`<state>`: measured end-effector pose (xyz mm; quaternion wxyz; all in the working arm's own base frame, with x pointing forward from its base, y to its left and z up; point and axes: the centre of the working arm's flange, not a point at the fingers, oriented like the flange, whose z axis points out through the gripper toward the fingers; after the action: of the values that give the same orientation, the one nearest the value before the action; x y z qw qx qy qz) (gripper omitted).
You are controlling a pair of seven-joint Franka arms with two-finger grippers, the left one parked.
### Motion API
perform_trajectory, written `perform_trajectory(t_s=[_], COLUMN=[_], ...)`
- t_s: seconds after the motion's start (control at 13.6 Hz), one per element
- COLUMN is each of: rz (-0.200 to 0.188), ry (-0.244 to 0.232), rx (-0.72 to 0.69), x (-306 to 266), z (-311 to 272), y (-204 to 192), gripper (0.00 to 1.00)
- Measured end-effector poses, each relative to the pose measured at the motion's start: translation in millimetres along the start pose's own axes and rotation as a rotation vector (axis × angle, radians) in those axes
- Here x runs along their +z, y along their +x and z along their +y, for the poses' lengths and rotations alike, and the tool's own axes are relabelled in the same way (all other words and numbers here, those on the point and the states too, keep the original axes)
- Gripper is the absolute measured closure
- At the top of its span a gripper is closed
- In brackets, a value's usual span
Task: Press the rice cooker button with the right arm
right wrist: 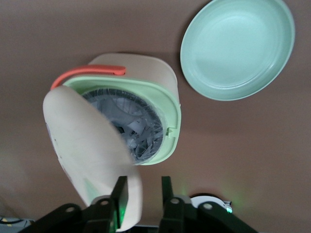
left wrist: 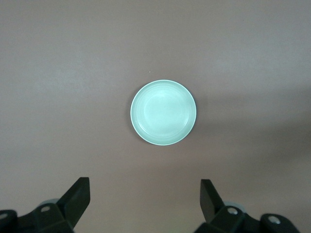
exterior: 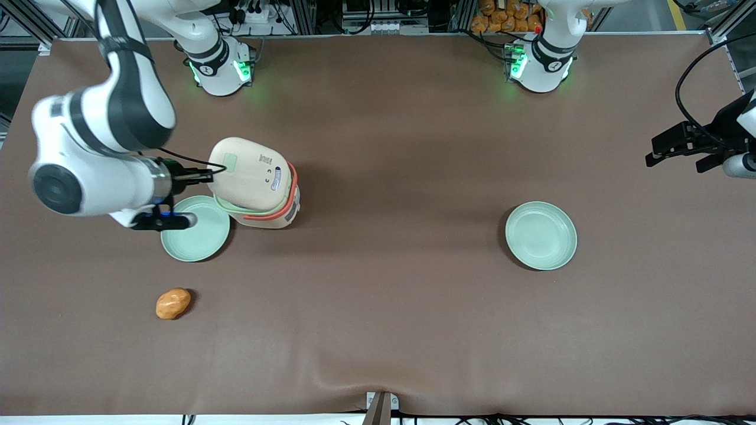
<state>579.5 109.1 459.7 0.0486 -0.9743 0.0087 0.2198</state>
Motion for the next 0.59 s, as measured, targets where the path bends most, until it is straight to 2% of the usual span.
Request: perform_trajectory(t_s=[0.22,0.44,0.59], rz=[0.112,0.224,0.262], ry=[0.024,-0.031,-0.043], rx=[0.040,0.014,0.005], x=[-54.6,-104.1,-121.7], z=[36.7,73.2,101.2], y=[-18.2,-44.1,-56.9], gripper=[0.30,0.00,0.00])
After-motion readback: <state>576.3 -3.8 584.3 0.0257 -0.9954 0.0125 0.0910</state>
